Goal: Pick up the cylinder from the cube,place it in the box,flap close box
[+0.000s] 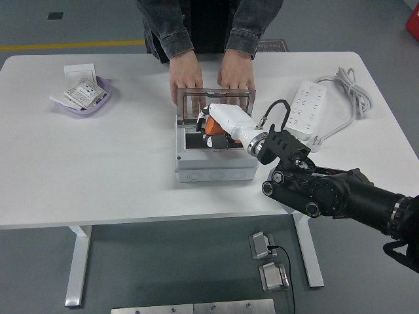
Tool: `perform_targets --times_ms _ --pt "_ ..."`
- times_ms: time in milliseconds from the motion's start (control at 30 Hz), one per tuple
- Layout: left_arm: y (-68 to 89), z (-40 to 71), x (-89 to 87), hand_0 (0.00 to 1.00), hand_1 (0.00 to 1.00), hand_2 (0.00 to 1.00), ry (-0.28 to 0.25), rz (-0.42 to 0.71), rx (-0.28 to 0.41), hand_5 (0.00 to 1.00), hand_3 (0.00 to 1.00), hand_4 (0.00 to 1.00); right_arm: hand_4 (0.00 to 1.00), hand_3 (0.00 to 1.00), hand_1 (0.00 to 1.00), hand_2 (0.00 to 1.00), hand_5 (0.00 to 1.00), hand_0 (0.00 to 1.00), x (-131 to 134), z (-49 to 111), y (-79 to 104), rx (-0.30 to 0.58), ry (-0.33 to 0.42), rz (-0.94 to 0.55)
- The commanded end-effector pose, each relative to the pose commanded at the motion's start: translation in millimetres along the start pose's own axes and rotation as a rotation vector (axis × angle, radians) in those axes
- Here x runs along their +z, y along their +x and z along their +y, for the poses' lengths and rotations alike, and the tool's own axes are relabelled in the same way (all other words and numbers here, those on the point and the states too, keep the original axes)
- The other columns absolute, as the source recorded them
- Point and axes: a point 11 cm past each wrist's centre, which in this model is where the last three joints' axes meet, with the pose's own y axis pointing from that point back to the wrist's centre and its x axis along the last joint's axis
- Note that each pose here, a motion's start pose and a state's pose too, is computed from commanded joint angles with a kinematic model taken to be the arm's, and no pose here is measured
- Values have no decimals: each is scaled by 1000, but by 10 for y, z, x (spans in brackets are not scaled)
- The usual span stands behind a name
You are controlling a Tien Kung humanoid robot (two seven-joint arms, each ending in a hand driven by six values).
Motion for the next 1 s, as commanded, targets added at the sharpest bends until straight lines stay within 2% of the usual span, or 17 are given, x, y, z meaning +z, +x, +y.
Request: perform_targets --times_ms 33,200,233,400,433,600,767,1000 --pt "0 0 -1 612 646 584 -1 0 0 151 574 620 898 674 478 560 460 447 2 2 -11 -4 0 5" --pt "-10 -2 -19 612 646 584 -2 -5 -2 151 574 620 898 674 478 560 460 447 15 14 -61 -23 3 27" --pt "-12 -3 -23 612 644 583 -2 -6 -3 149 573 616 924 687 488 556 500 489 18 15 -65 -24 3 30" --pt "-18 -4 -34 612 644 583 -1 -9 -4 149 573 616 924 687 488 556 500 489 25 18 -59 -22 4 33" --pt "-19 -4 -35 612 642 582 -1 -9 -4 145 572 611 967 700 495 555 570 506 27 20 -55 -20 4 33" --pt "-30 -4 -37 612 642 582 -1 -12 -6 145 572 611 967 700 495 555 570 506 26 32 -25 -10 8 34" --pt "-53 -3 -26 611 637 580 -4 -14 -11 142 571 606 983 700 499 555 590 513 25 86 86 16 8 10" --pt "-82 -4 -37 612 635 579 -2 -16 -16 135 569 601 992 692 487 546 608 514 102 276 305 60 -11 -49"
